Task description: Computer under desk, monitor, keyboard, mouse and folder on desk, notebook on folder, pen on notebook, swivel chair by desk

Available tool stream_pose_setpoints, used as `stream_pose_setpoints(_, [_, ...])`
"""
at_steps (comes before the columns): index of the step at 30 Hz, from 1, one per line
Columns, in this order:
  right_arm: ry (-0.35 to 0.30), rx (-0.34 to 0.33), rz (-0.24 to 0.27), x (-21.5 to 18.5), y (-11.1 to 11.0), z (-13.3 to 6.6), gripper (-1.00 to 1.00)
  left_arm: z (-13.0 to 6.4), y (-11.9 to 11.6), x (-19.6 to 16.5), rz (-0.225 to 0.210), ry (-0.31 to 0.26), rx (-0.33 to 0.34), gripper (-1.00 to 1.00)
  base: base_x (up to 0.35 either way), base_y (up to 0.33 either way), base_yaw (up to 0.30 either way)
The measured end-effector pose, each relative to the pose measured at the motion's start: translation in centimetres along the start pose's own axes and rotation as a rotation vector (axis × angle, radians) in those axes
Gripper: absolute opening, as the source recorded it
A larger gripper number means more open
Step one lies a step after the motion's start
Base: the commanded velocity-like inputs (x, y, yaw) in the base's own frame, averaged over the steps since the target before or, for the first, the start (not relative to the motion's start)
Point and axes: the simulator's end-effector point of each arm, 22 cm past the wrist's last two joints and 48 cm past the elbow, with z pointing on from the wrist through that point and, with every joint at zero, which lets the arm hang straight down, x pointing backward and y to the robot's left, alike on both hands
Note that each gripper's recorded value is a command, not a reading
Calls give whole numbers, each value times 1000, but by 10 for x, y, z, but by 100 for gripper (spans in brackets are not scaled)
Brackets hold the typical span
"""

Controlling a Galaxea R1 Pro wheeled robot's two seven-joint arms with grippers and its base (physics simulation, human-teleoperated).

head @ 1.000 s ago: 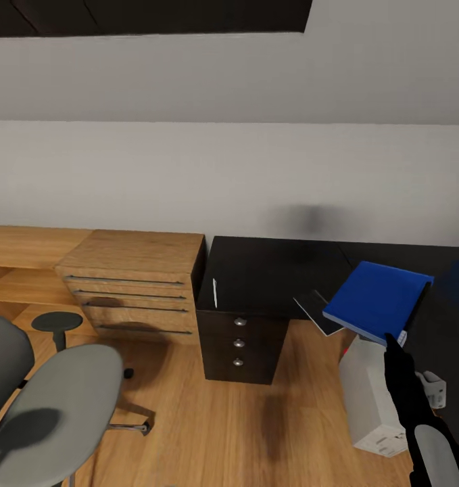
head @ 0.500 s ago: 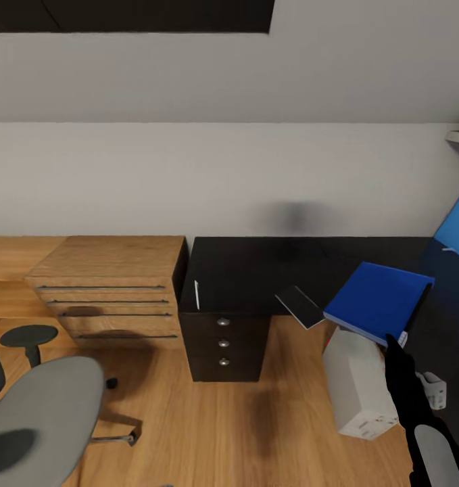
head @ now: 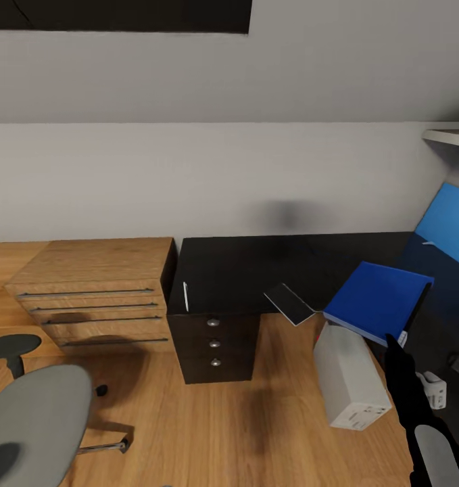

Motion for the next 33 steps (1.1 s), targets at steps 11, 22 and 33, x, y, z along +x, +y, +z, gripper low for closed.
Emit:
stream_pose_setpoints(11, [-27,44,31,14,-2,56,-100,0,2,2,4,3,-5,100,0,0,0])
stream_pose_setpoints(22, [-274,247,9,-22,-47,135,-100,0,1,0,-2,-5,-4,100,0,0,0])
stream_pose_setpoints(33, [-336,300,72,-10,-62,125,-100,-1,-2,0,8,-11,3,100,0,0,0])
